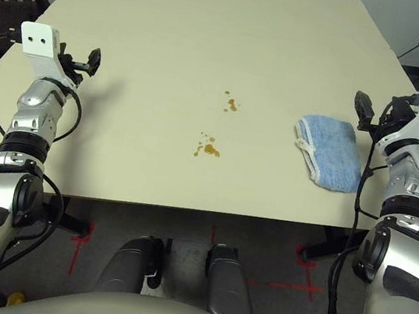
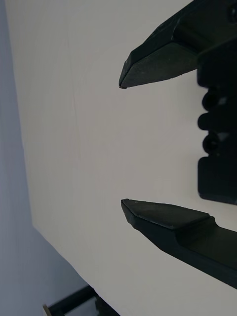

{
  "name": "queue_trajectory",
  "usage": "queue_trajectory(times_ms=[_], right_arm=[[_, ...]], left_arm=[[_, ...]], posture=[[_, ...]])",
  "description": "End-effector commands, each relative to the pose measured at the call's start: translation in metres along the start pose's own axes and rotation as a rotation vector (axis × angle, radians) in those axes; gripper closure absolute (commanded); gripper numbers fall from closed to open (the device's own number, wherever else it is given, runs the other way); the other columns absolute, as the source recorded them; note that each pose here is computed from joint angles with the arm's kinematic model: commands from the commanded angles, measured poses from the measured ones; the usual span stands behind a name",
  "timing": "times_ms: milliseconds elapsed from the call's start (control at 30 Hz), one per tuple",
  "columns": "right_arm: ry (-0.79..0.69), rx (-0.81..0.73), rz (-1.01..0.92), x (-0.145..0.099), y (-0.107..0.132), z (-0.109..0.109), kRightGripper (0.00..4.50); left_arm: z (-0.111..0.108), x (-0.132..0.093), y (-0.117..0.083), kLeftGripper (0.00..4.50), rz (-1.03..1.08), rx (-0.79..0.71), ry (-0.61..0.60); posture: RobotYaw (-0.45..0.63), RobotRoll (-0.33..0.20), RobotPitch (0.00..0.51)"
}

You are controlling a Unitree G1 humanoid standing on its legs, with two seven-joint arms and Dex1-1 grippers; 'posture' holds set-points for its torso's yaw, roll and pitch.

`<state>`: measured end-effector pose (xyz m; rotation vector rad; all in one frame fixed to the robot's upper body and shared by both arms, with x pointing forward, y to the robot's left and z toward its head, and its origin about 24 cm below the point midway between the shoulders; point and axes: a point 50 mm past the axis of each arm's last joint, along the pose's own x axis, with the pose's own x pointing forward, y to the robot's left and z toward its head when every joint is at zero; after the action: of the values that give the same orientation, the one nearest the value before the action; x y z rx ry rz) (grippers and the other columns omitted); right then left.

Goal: Wipe the water off the table with a rag.

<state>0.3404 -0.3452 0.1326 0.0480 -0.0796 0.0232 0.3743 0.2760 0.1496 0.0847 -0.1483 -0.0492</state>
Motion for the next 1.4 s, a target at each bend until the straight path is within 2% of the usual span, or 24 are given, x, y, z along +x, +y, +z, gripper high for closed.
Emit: queue_trajectory(times_ms=[33,167,433,600,933,1133,1400], right_arm=[[0.006,0.008,0.015,0.002,0.006,-0.003,0.04],[0.014,0.004,0.026,0.001,0.007,-0.007,0.04],[0.0,-0.003,0.01,0.001,0.001,0.002,0.04],[0.005,-0.007,0.0,-0.001,-0.004,0.006,0.04],[0.138,0.059,0.009,-0.01,-0.024,0.018,0.04],[0.307,0.104,0.08,-0.024,-0.029,0.007,0.04],[0.443,0.156,0.187,-0.031,-0.015,-0.016,0.04]], left_arm=[[0.003,-0.004,-0.002,0.0,-0.154,0.015,0.006],[0.007,-0.01,-0.012,0.0,-0.336,0.0,0.013],[0.006,-0.033,-0.052,0.0,-0.833,-0.088,0.088],[0.0,-0.04,-0.068,0.0,-1.004,-0.086,0.164],[-0.001,-0.033,-0.075,0.0,-1.027,-0.048,0.156],[-0.001,-0.03,-0.076,0.0,-1.009,-0.033,0.146],[0.0,-0.027,-0.076,0.0,-0.991,-0.02,0.136]], posture=[[-0.08,0.0,0.127],[-0.09,0.0,0.129],[-0.11,0.0,0.136],[-0.12,0.0,0.137],[-0.14,0.0,0.138],[-0.15,0.0,0.133],[-0.14,0.0,0.12]])
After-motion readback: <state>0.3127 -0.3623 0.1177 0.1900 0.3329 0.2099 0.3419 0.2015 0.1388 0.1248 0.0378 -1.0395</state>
